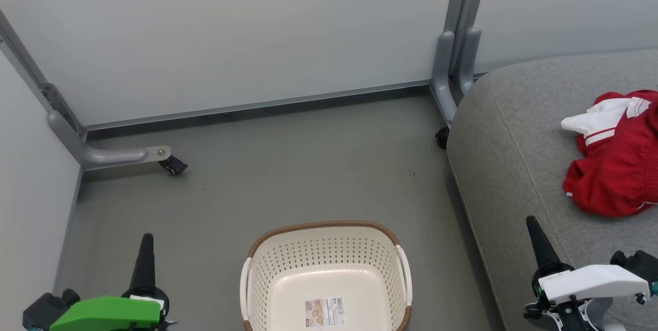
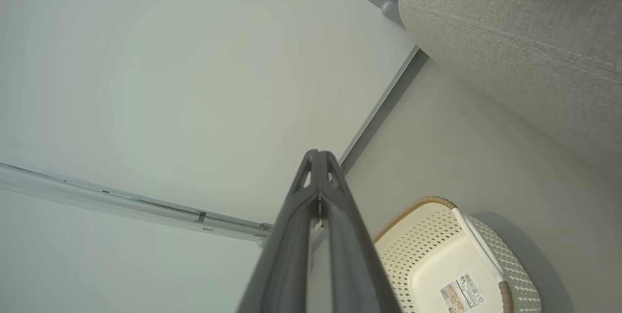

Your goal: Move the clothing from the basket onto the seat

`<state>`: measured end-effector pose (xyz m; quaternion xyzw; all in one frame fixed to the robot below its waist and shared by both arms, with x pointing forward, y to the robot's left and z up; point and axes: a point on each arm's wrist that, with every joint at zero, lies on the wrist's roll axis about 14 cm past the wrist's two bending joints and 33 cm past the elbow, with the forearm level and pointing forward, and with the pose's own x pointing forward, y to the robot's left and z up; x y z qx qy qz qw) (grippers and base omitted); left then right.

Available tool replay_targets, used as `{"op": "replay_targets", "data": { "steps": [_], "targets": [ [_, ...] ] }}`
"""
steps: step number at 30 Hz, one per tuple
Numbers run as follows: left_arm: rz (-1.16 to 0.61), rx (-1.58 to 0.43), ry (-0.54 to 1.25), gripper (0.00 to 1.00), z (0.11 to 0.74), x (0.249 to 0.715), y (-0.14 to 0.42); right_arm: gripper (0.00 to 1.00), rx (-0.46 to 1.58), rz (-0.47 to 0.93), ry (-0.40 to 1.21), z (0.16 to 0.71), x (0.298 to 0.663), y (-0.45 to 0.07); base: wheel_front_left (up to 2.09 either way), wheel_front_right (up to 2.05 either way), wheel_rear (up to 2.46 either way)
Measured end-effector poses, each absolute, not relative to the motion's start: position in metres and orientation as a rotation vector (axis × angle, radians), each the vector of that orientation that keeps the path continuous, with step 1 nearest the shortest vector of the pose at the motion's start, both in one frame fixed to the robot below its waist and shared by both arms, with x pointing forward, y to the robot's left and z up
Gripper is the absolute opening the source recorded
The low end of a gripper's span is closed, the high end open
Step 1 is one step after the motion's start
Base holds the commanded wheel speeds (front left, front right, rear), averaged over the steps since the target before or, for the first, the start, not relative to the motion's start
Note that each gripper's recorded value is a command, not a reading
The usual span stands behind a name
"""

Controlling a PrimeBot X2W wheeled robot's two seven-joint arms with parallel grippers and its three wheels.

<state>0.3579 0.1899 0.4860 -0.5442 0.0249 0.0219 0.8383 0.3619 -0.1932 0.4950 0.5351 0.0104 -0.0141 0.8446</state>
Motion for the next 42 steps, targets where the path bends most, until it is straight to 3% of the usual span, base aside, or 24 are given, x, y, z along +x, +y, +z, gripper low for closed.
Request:
{"op": "replay_targets", "data": {
  "steps": [42],
  "targets": [
    [0.021, -1.495, 0.024, 0.00, 0.500, 0.382, 0.197, 0.00, 1.490, -0.013, 0.009, 0.504, 0.383, -0.198, 0.00, 0.00, 0.00]
  ]
}}
